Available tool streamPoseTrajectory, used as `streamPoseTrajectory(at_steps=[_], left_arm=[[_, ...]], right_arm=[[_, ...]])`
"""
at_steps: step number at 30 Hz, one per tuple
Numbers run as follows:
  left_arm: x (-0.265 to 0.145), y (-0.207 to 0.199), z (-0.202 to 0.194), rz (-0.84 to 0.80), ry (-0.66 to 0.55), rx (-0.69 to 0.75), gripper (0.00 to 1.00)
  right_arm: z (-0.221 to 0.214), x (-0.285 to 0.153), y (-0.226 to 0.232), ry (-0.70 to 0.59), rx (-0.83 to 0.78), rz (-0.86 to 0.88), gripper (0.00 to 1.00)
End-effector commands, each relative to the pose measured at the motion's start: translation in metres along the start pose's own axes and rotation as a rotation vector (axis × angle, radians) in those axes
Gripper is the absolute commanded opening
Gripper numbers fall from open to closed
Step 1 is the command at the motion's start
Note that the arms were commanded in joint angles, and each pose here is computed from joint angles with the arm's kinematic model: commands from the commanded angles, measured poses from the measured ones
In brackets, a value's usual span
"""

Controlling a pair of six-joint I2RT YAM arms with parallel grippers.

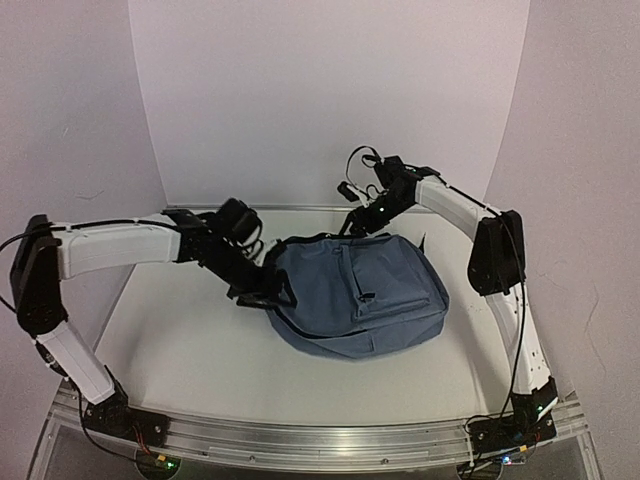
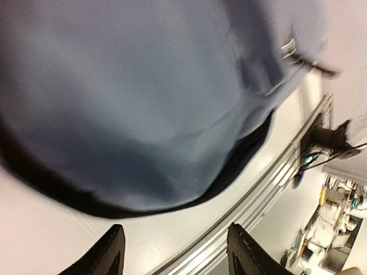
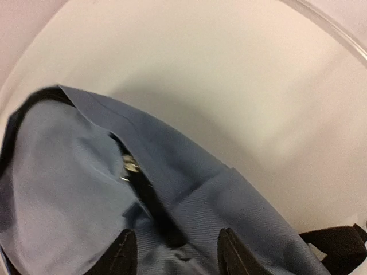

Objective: Pack the student bag
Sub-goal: Adjust the student bag at the center of the board.

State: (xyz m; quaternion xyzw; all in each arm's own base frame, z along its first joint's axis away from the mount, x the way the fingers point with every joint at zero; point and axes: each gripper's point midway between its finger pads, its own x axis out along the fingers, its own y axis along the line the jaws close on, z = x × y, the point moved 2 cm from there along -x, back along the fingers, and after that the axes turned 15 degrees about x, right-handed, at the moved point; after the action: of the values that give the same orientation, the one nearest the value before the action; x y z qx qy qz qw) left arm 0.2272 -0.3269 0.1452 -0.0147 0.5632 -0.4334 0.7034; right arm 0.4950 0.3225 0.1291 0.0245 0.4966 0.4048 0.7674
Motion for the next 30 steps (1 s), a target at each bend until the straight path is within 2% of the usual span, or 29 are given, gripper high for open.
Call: streamPoseTrajectory(at_steps=[1,3,7,12,14,15,16,19,22,26,30], left_arm=[[-0.078,0.040,0.080,0.132,-0.333,-0.051,0.68],[-0.082,0.072,0.098,0.210,-0.324,-0.094,0.70],[-0.054,0.108,0.128,0.319,-0.174,-0.053,0.72],[-0.018,0.126,0.161,0.308,-0.075,0.010,0.73],[-0.003,0.131,0.163,0.284,-0.034,0.017,0.70],[0.005,0.133,0.163,0.270,-0.016,0.019,0.67],[0.012,0.134,0.159,0.245,0.010,0.018,0.59],[0.025,0.127,0.140,0.161,0.069,-0.001,0.32],[0.030,0.113,0.111,0.119,0.098,-0.002,0.15],[0.033,0.096,0.061,0.079,0.141,-0.057,0.04],[0.045,0.069,0.012,0.066,0.221,-0.061,0.04]], right_arm=[[0.049,-0.071,0.078,-0.189,-0.122,0.122,0.70],[0.042,-0.090,0.077,-0.192,-0.111,0.078,0.77],[0.007,-0.128,0.059,-0.162,-0.030,0.002,0.84],[-0.071,-0.162,0.023,-0.050,0.086,-0.130,0.86],[-0.102,-0.173,0.018,0.000,0.095,-0.165,0.85],[-0.119,-0.176,0.015,0.029,0.095,-0.184,0.84],[-0.138,-0.177,0.014,0.060,0.095,-0.198,0.84],[-0.178,-0.172,0.012,0.133,0.115,-0.211,0.82],[-0.207,-0.155,-0.001,0.221,0.153,-0.229,0.76],[-0.206,-0.130,-0.023,0.269,0.192,-0.254,0.64],[-0.167,-0.099,-0.043,0.215,0.199,-0.241,0.58]])
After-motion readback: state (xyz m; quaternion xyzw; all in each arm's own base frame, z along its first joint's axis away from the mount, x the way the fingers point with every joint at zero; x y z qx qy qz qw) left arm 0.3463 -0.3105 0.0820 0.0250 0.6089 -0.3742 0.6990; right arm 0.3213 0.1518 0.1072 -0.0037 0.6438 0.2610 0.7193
